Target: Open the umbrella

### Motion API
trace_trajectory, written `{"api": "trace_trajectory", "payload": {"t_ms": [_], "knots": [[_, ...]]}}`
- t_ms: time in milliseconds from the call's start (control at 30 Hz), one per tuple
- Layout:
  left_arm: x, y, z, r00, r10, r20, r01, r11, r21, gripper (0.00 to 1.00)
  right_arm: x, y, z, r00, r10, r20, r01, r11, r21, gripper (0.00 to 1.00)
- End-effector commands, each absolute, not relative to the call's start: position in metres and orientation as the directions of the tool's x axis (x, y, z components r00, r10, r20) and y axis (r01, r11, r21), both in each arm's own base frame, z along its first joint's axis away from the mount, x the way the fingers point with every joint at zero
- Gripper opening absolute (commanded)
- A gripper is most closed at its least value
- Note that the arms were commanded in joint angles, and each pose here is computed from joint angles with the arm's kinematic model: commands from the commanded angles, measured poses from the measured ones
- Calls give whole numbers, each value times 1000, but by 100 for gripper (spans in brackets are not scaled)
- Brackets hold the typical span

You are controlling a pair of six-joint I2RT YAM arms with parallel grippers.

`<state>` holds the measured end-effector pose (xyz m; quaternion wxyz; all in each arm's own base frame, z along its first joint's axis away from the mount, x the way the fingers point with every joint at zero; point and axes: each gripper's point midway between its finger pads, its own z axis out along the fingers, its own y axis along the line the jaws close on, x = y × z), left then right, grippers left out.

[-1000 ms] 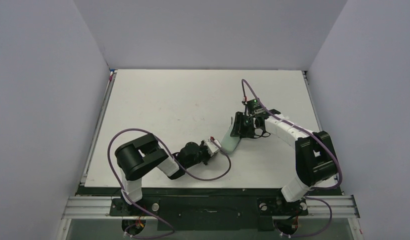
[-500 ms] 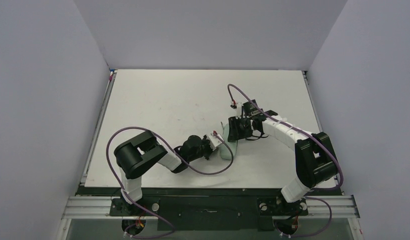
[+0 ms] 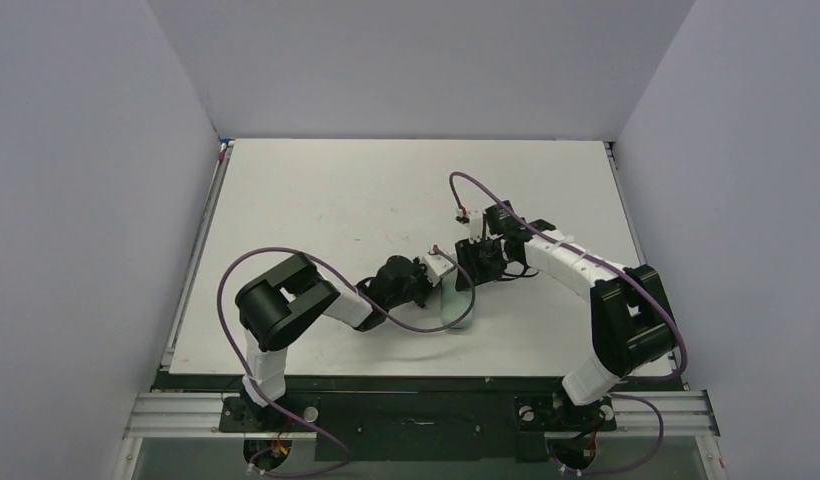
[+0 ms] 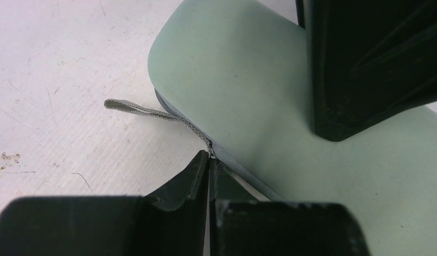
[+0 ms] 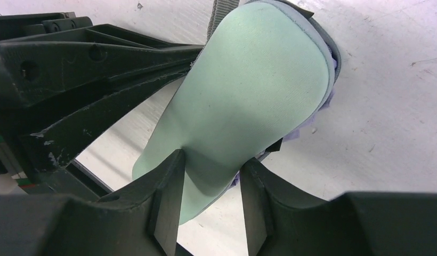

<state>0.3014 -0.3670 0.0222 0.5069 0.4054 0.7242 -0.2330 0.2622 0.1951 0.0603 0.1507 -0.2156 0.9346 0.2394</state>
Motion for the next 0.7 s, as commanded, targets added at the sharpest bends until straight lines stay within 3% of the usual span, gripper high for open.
{"api": "trace_trajectory", "payload": {"t_ms": [0, 33, 100, 133, 233, 267, 300, 333, 667], "knots": [[326, -358, 49, -106, 297, -949, 779, 617, 106, 2, 250, 183, 66, -868, -370, -332, -479, 801, 360, 35], [321, -352, 46, -112, 305, -946, 781, 615, 105, 6, 256, 184, 72, -868, -354, -349, -474, 801, 366, 41], [317, -345, 55, -105, 289, -951, 783, 614, 100, 27, 262, 185, 80, -873, -326, -362, -459, 800, 386, 49], [315, -342, 65, -103, 275, -956, 782, 616, 93, 42, 263, 186, 83, -874, -318, -367, -456, 798, 394, 50], [317, -327, 84, -125, 243, -962, 762, 644, 64, 67, 267, 191, 93, -875, -292, -385, -450, 783, 430, 55], [316, -323, 84, -142, 252, -957, 759, 648, 58, 87, 268, 194, 97, -877, -279, -391, -445, 780, 440, 56], [319, -319, 95, -136, 238, -962, 753, 656, 55, 95, 268, 197, 100, -879, -266, -395, -440, 772, 459, 56], [317, -313, 93, -153, 251, -956, 751, 658, 53, 99, 266, 199, 100, -883, -258, -392, -434, 767, 473, 56], [335, -248, 131, -336, 99, -937, 670, 724, -164, 97, 269, 243, 124, -907, -141, -397, -386, 656, 649, 51]]}}
